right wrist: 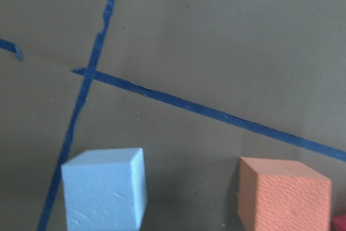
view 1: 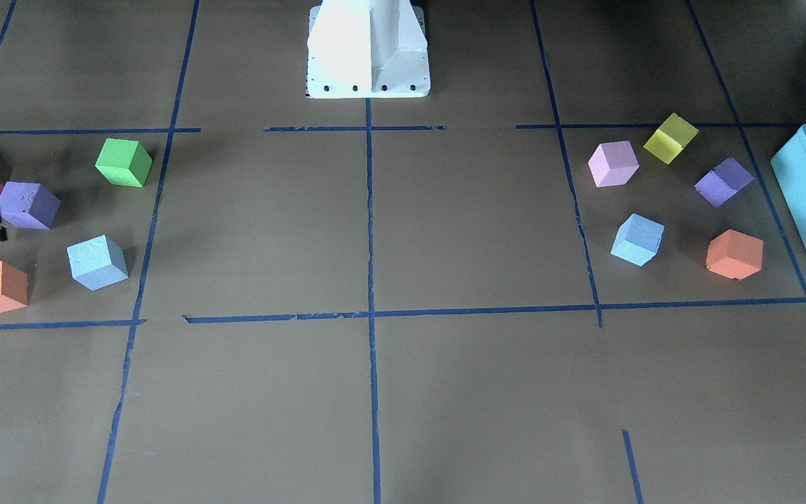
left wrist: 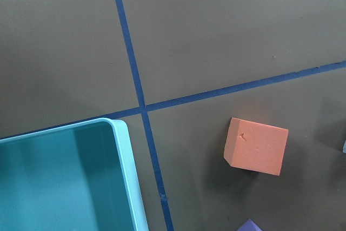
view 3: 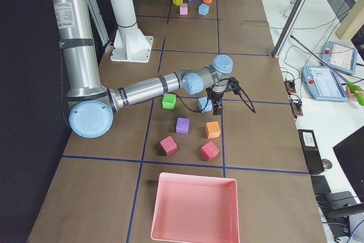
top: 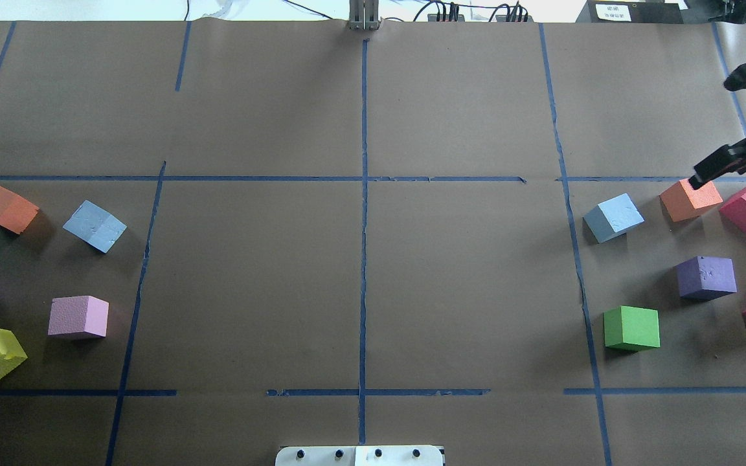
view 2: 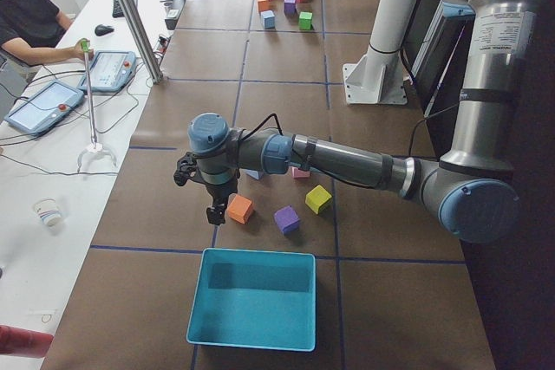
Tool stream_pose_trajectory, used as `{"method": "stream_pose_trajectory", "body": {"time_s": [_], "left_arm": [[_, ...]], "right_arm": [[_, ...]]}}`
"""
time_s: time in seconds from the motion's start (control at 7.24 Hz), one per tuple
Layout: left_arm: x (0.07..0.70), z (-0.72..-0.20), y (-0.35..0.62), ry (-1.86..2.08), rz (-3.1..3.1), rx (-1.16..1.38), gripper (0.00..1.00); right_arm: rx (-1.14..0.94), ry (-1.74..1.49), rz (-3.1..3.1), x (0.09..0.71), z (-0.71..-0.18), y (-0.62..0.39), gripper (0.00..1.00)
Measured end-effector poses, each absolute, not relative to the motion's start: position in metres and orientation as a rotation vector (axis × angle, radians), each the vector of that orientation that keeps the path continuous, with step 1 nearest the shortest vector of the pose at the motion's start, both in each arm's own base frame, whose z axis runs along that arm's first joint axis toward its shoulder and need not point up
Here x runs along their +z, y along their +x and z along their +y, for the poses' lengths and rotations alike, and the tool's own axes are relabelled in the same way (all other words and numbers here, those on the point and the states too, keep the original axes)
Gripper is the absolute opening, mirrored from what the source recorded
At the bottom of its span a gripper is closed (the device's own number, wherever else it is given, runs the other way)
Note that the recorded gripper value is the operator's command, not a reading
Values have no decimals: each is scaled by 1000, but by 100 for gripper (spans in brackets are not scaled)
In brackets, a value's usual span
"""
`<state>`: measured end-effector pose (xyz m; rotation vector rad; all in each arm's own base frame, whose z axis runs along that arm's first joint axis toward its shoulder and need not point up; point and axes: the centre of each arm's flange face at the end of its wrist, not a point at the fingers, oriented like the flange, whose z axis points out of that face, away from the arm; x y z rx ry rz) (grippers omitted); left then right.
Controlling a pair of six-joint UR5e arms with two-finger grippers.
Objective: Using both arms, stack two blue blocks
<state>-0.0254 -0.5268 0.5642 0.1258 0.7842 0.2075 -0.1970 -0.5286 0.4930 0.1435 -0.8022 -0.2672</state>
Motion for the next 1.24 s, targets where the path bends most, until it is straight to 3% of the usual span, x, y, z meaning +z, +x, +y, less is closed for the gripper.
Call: {"method": "stream_pose_trajectory", "body": {"time_s": [0.41,1.24], "left_arm": [[563,-527,-25,128,785,209,100],[560,-528,-25,131,785,206,100]], "right_arm": [[-256,176,-823,467,-522,-252,99],[-294,130,-752,497,-509,-299,99]]}}
